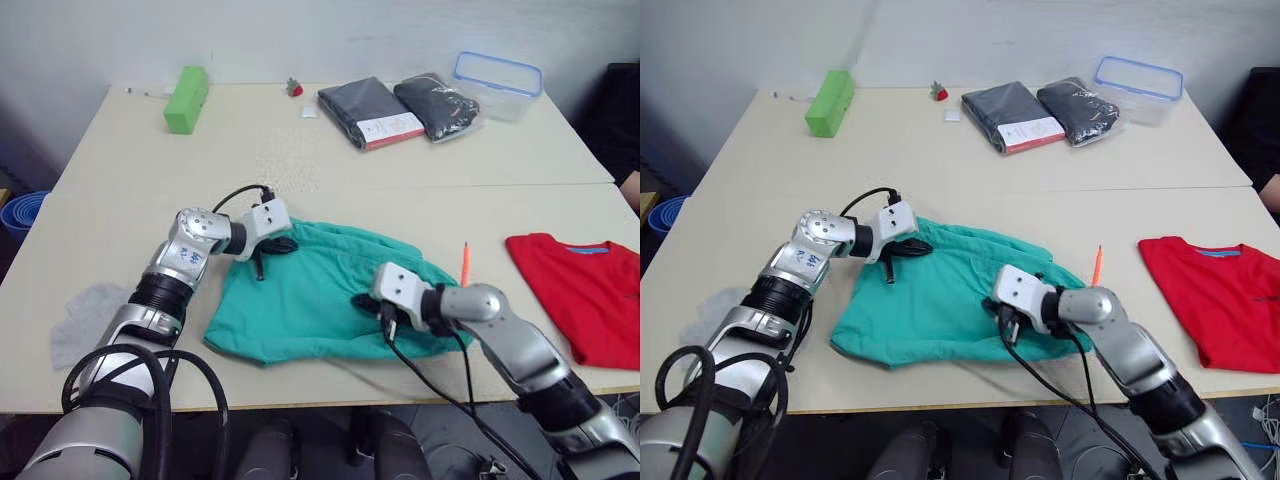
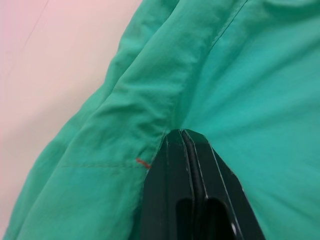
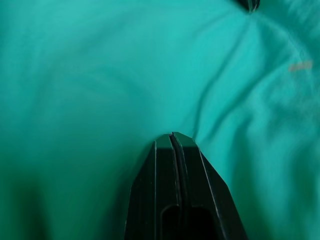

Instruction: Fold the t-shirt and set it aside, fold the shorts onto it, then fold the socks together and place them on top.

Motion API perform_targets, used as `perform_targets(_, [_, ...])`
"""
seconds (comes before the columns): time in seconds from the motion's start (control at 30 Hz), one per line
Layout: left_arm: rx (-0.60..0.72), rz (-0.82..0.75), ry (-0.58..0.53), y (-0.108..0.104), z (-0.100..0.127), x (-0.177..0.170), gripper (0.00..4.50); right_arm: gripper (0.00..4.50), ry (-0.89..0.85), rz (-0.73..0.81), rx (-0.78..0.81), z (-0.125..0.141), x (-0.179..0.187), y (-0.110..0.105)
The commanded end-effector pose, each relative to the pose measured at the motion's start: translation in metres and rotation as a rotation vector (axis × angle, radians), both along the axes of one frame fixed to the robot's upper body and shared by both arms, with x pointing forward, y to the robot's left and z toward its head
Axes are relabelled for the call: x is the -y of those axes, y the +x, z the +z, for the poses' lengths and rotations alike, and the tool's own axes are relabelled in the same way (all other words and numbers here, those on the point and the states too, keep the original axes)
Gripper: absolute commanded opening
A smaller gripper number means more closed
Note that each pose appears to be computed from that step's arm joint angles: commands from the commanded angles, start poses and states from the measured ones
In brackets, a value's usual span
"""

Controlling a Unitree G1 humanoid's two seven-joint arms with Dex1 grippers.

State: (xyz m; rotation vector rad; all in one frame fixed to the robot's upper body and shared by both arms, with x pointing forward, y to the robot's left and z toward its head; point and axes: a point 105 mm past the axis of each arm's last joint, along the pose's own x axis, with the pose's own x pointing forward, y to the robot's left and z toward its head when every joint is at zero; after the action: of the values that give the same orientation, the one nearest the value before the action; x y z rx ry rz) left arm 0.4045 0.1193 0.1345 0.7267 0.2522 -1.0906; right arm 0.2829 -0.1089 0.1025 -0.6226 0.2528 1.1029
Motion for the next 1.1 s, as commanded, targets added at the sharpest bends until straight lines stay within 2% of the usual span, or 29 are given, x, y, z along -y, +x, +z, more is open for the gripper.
perform_targets(0.03, [-0.015, 0.059, 0.038, 0.004, -0.012, -0.020, 0.02, 0.00, -0.034, -0.009, -0.038, 0.000, 0.024, -0.026])
perform_targets(0.1, [-0.017, 0.059, 0.034, 0.003, -0.013, -0.023, 0.02, 0.00, -0.067, -0.043, -0.056, -0.004, 0.042, -0.039])
perform_targets(0.2, [-0.019, 0.056, 0.029, 0.001, -0.014, -0.027, 0.02, 0.00, -0.063, -0.110, -0.064, -0.003, 0.057, -0.048])
perform_targets(0.33, [-0.012, 0.002, -0.028, -0.008, -0.004, -0.022, 0.02, 0.00, 0.118, -0.190, -0.071, 0.022, 0.061, -0.056])
perform_targets(0.4, [-0.014, -0.066, -0.082, -0.018, 0.010, -0.013, 0.02, 0.00, 0.203, -0.174, -0.120, 0.036, 0.060, -0.071])
perform_targets(0.47, [-0.028, -0.158, -0.127, -0.034, 0.021, -0.001, 0.02, 0.00, 0.227, -0.147, -0.185, 0.038, 0.059, -0.089])
perform_targets(0.53, [-0.057, -0.230, -0.152, -0.048, 0.026, 0.011, 0.02, 0.00, 0.206, -0.134, -0.252, 0.029, 0.058, -0.102])
perform_targets(0.6, [-0.088, -0.295, -0.146, -0.061, 0.026, 0.024, 0.02, 0.00, 0.156, -0.133, -0.282, 0.017, 0.058, -0.106])
perform_targets(0.73, [-0.138, -0.399, -0.072, -0.080, 0.012, 0.042, 0.02, 0.00, 0.113, -0.177, -0.289, -0.004, 0.065, -0.097])
perform_targets(0.83, [-0.142, -0.414, 0.011, -0.082, -0.007, 0.047, 0.02, 0.00, 0.101, -0.248, -0.235, -0.016, 0.070, -0.075])
perform_targets(0.93, [-0.120, -0.384, 0.077, -0.074, -0.020, 0.044, 0.02, 0.00, 0.116, -0.334, -0.162, -0.019, 0.075, -0.047])
perform_targets(1.03, [-0.074, -0.288, 0.039, -0.054, -0.017, 0.047, 0.02, 0.00, 0.110, -0.409, -0.105, -0.019, 0.088, -0.022])
perform_targets(1.1, [-0.054, -0.250, 0.010, -0.046, -0.014, 0.049, 0.02, 0.00, 0.122, -0.429, -0.093, -0.017, 0.092, -0.015])
